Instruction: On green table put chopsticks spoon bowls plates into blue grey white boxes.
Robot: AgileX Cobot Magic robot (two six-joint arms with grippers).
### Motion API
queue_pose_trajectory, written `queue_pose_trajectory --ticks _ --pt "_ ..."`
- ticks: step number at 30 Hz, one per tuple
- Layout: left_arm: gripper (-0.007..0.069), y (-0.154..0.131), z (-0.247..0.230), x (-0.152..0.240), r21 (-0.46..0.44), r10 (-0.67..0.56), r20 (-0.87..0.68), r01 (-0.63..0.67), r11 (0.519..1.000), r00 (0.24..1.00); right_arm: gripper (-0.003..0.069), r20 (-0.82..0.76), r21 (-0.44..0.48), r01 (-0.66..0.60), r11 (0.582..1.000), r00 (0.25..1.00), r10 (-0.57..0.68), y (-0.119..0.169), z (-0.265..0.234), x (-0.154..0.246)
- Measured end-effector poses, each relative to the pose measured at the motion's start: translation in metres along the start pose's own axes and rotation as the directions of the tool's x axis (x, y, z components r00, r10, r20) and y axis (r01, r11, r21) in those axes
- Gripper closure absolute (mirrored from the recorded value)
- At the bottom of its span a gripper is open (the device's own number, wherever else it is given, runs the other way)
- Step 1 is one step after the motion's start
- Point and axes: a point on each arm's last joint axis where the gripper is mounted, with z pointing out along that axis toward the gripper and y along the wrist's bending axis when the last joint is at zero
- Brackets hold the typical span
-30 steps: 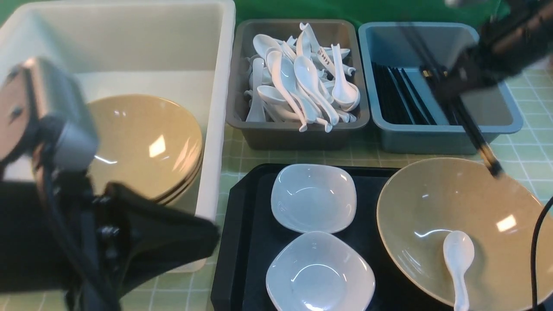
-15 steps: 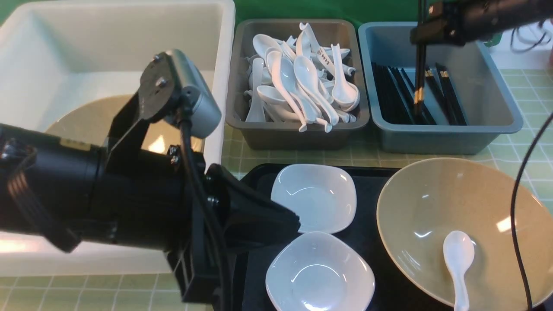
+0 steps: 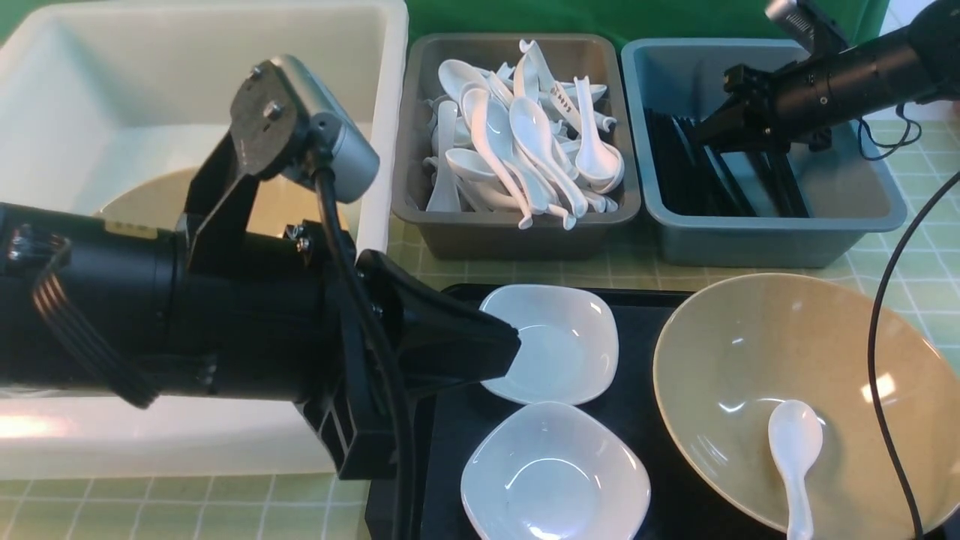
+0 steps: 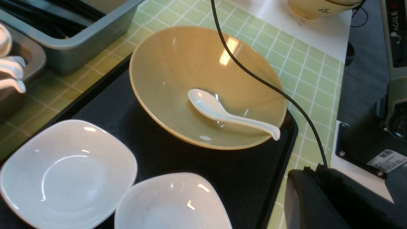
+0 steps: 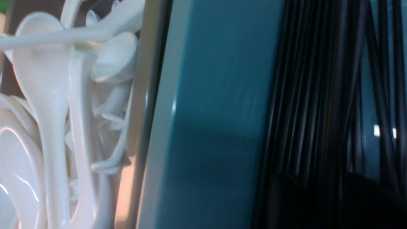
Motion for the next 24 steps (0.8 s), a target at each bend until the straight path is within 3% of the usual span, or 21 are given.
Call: queue_pose_trajectory --ticks 4,7,12,17,24 --pt "0.0627 0.001 -0.003 -0.006 -0.024 0.003 0.004 -0.003 1.0 1.0 0.0204 -0.046 0.018 0.064 0.998 0.997 -0.063 0.013 -0.017 0.001" --pt "0.0627 0.001 -0.01 -0.012 -0.06 0.024 -0.022 -0.025 0.998 0.999 0.0155 -0.076 -0.007 0.138 0.99 0.987 -0.138 0.026 -0.038 0.003" --pt "0.0627 -0.006 -0.033 -0.016 -0.145 0.047 -0.09 -0.06 0.988 0.995 0.0142 -0.069 -0.023 0.24 0.971 0.968 -0.241 0.058 -0.092 0.012" --pt "0.0627 -0.018 -0.056 -0.01 -0.21 0.015 -0.139 -0.044 0.977 0.99 0.0141 -0.056 -0.025 0.286 0.958 0.956 -0.287 0.093 -0.143 0.049" --pt "0.0627 -0.042 -0.082 0.005 -0.213 0.041 -0.161 -0.076 0.974 0.986 0.0141 -0.172 -0.11 0.389 0.915 0.899 -0.403 0.137 -0.163 0.161"
